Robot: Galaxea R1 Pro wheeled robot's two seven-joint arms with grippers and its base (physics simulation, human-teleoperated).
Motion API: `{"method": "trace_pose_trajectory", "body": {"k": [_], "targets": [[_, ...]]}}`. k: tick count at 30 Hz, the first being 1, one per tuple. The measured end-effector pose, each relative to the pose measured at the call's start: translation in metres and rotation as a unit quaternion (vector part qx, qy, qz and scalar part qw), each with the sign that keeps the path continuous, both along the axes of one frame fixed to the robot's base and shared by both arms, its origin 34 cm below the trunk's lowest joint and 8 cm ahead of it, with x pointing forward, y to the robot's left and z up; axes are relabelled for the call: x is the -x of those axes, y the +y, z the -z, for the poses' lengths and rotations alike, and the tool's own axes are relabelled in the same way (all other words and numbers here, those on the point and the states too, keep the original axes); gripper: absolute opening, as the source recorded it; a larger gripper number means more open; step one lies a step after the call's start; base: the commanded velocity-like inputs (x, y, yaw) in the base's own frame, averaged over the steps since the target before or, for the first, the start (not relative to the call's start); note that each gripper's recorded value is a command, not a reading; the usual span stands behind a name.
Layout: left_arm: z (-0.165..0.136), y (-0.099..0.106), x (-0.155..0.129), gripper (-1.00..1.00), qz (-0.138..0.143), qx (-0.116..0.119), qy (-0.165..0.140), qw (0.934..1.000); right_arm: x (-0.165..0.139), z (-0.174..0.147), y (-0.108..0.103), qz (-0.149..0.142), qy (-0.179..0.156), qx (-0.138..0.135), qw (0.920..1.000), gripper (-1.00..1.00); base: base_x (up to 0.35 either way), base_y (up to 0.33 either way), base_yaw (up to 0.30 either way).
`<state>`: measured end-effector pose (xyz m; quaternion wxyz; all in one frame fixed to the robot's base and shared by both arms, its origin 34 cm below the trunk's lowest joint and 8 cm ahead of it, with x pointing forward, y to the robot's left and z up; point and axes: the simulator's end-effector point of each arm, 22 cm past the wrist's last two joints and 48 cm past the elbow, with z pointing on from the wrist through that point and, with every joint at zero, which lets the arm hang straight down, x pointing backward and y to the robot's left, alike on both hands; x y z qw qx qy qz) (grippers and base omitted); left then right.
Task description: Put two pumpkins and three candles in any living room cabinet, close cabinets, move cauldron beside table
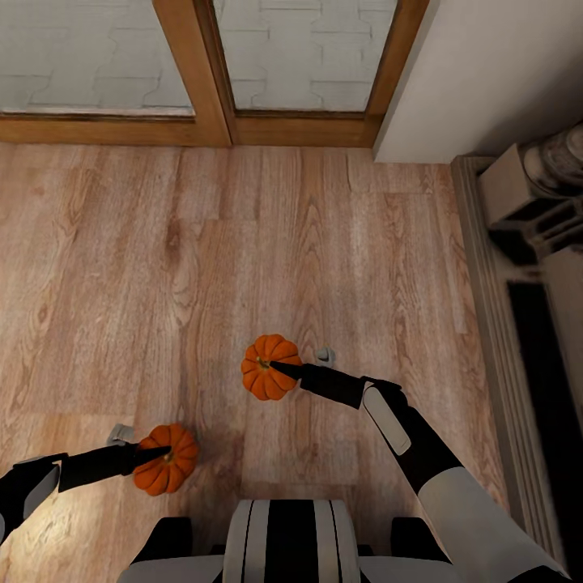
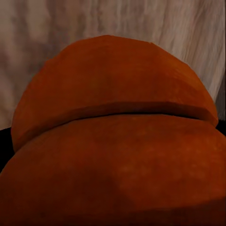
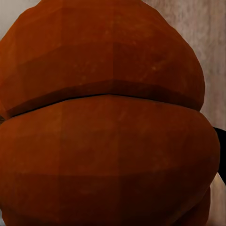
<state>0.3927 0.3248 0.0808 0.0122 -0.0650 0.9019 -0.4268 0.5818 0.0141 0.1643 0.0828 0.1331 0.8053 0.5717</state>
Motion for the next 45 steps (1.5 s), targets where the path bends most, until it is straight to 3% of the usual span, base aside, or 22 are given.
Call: {"method": "trace_pose_trajectory", "body": {"k": [9,16,22,29,45], "targets": [[-0.032,0.011,-0.015,-1.0,-0.016,0.053,-0.021,0.9983,0.0,0.001,-0.001,0.0,0.0,0.001,1.0,-1.0,0.0,0.0,0.0],[-0.048,0.034,-0.039,-1.0,-0.051,0.057,-0.054,0.9956,0.0,0.001,-0.003,0.0,0.0,0.002,1.0,-1.0,0.0,0.0,0.0],[-0.064,0.039,-0.054,-1.0,-0.07,0.083,-0.078,0.991,-0.001,0.002,-0.004,0.001,0.0,0.003,1.0,-1.0,0.0,0.0,0.0],[-0.071,0.05,-0.075,-1.0,-0.104,0.079,-0.11,0.9854,-0.002,0.003,-0.007,0.005,0.0,0.005,1.0,-1.0,0.0,0.0,0.0],[-0.077,0.046,-0.09,-1.0,-0.132,0.088,-0.12,0.9799,-0.005,-0.001,-0.009,0.009,0.0,0.007,0.9999,-1.0,0.0,0.0,0.0]]}}
